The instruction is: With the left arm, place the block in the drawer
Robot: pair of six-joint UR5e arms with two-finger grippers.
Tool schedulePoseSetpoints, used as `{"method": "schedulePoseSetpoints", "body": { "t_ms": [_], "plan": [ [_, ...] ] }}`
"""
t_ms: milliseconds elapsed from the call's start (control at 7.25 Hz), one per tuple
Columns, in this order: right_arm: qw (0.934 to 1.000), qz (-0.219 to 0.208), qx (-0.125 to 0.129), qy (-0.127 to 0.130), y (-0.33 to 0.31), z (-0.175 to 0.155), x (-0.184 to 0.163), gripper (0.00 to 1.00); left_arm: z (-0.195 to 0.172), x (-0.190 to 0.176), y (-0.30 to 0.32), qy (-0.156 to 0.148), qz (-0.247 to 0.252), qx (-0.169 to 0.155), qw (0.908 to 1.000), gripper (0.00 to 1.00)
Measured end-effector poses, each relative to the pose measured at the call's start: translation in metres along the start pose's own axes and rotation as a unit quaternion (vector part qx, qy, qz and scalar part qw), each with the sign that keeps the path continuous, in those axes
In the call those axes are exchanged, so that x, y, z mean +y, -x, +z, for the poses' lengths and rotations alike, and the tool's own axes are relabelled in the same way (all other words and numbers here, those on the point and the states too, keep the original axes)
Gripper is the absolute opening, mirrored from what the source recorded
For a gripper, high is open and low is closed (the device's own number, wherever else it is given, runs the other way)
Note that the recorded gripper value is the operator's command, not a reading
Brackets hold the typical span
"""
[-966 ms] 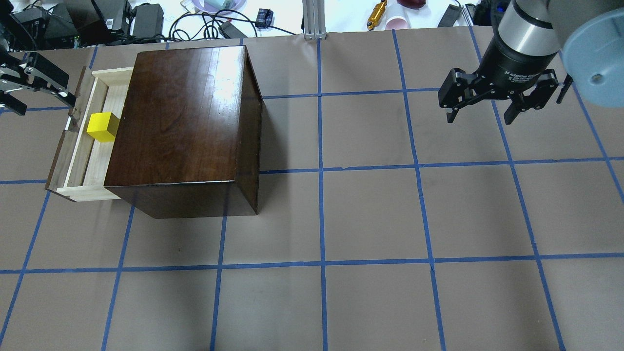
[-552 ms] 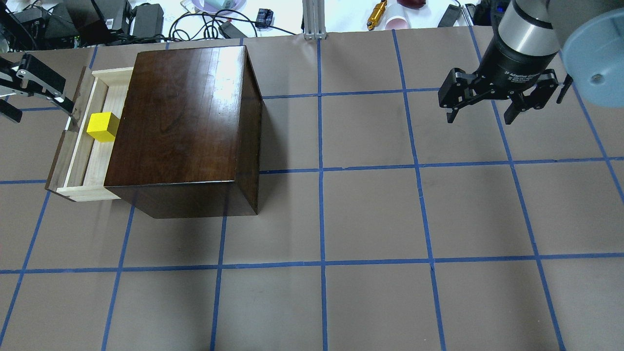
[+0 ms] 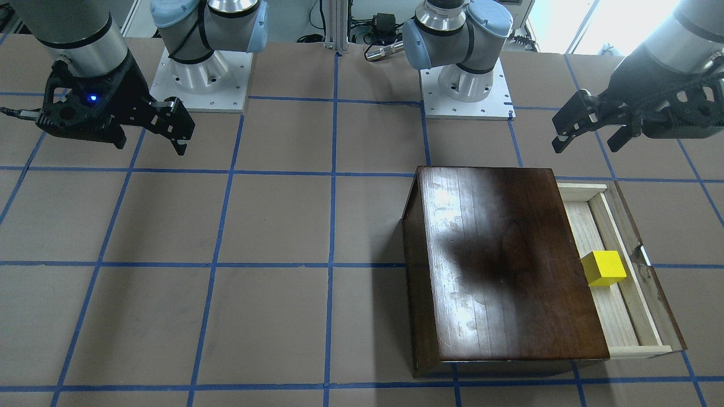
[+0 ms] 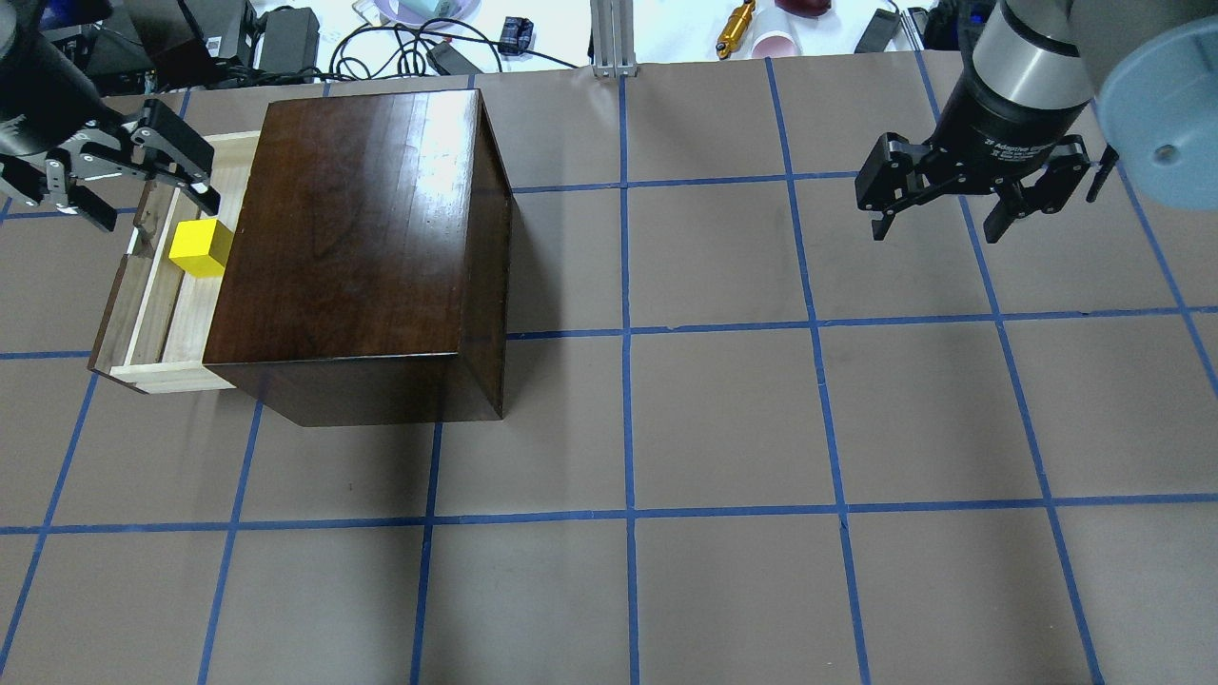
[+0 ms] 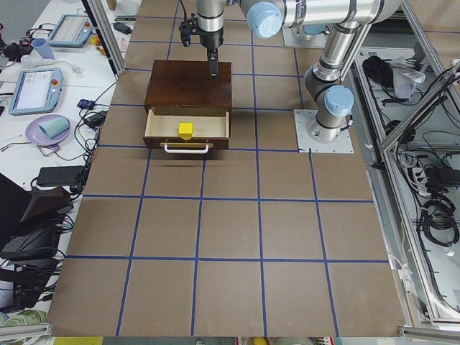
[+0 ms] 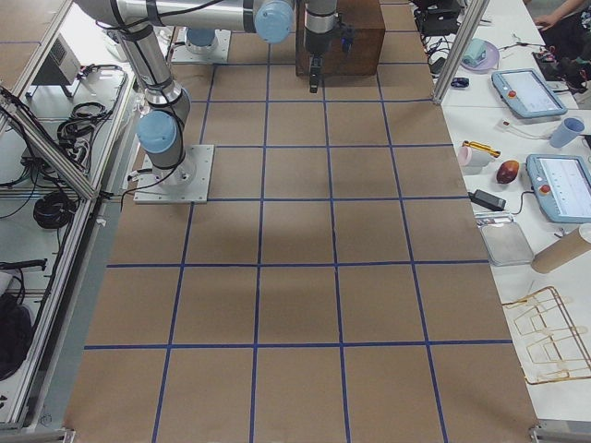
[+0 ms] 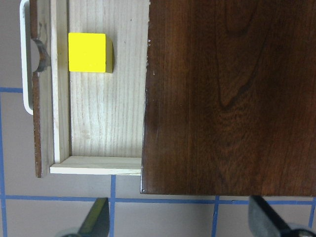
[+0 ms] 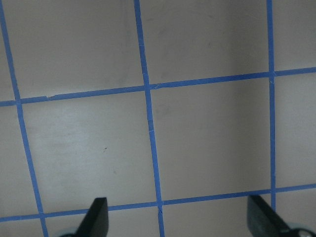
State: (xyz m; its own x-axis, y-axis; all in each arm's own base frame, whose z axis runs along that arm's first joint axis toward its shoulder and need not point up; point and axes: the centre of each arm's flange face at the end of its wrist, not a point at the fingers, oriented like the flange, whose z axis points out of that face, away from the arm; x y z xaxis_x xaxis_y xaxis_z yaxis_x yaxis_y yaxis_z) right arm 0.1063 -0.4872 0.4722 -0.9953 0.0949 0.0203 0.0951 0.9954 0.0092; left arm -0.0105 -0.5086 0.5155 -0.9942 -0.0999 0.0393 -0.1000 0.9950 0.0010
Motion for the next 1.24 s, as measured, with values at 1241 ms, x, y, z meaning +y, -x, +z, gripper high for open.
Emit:
{"method": "schedulePoseSetpoints", "body": {
  "t_ms": [1241],
  "plan": [
    [1.0, 0.0, 0.0, 0.0, 0.0, 0.0, 0.0, 1.0, 0.018, 0.0, -0.106, -0.028, 0.022, -0.007, 0.9994, 1.0]
  ]
}}
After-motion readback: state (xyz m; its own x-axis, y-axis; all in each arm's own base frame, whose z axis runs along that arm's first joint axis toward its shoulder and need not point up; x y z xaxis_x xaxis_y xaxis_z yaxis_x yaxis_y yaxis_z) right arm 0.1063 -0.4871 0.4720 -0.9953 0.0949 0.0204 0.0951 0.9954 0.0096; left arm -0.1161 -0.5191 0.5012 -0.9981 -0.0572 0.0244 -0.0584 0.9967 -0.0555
